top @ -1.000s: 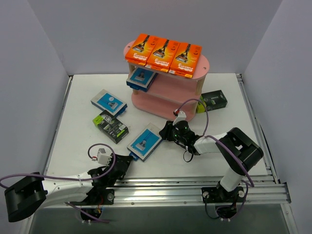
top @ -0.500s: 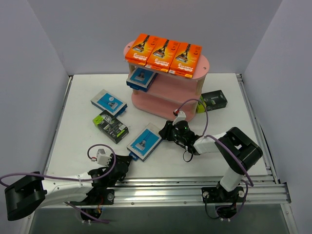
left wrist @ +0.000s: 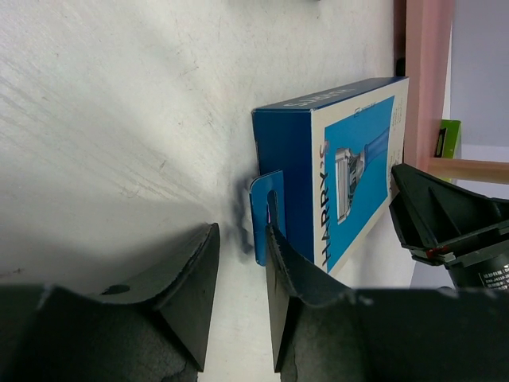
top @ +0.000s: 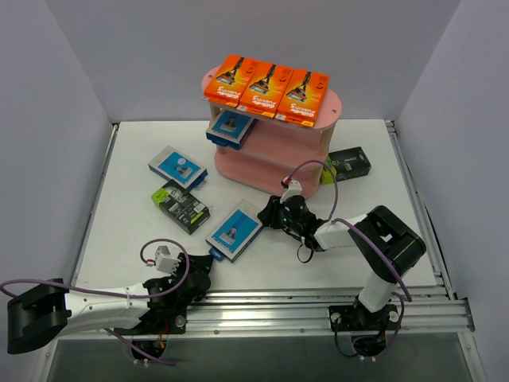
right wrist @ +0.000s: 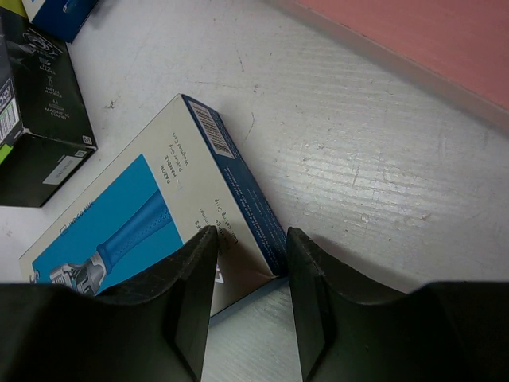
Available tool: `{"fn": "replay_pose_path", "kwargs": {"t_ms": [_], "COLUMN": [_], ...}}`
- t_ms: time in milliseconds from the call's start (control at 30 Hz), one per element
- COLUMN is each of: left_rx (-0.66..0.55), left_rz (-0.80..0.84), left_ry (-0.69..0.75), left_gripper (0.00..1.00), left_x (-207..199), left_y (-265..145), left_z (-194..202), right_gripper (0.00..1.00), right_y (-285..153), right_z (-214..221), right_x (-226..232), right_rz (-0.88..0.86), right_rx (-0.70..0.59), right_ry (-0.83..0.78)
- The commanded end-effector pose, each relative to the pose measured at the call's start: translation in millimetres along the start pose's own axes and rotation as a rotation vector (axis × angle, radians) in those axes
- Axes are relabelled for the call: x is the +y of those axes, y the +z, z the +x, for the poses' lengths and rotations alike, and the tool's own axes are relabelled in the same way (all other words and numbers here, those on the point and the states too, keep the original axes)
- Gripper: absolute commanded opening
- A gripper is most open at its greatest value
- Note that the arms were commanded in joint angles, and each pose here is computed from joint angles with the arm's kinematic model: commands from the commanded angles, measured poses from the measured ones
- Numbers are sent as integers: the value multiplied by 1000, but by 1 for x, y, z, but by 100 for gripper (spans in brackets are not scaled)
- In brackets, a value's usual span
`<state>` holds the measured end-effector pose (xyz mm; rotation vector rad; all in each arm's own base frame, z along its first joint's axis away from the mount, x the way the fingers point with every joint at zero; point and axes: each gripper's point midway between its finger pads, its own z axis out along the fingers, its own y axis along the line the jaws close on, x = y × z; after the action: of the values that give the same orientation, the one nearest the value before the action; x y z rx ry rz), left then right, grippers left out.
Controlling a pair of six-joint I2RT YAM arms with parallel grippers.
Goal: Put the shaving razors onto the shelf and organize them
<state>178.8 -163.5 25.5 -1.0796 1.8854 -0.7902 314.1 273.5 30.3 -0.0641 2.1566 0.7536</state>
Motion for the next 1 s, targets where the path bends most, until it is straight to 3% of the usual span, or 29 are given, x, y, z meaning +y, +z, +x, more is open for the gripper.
{"fn": "replay_pose_path", "kwargs": {"t_ms": [0,367,633,967], "left_rx": [-38,-42,-46,-54], "left_rz": [-33,28,37,60], "left_ry": [80,82,81,55], "left_gripper": [40,47,38,37], "left_x": [22,8,6,0], "left_y": [0,-4,-2,0], "left_z": [-8,-6,-5,-2], "right_gripper": [35,35,34,35], "right_y": [-5,-4,-4,-4], "right_z": [43,46,44,47], "right_x": [-31,-32,-30,-32], "right_rz": [107,108,103,106], "right_rx": [145,151,147,153], "right_ry": [-35,-35,-32,-33]}}
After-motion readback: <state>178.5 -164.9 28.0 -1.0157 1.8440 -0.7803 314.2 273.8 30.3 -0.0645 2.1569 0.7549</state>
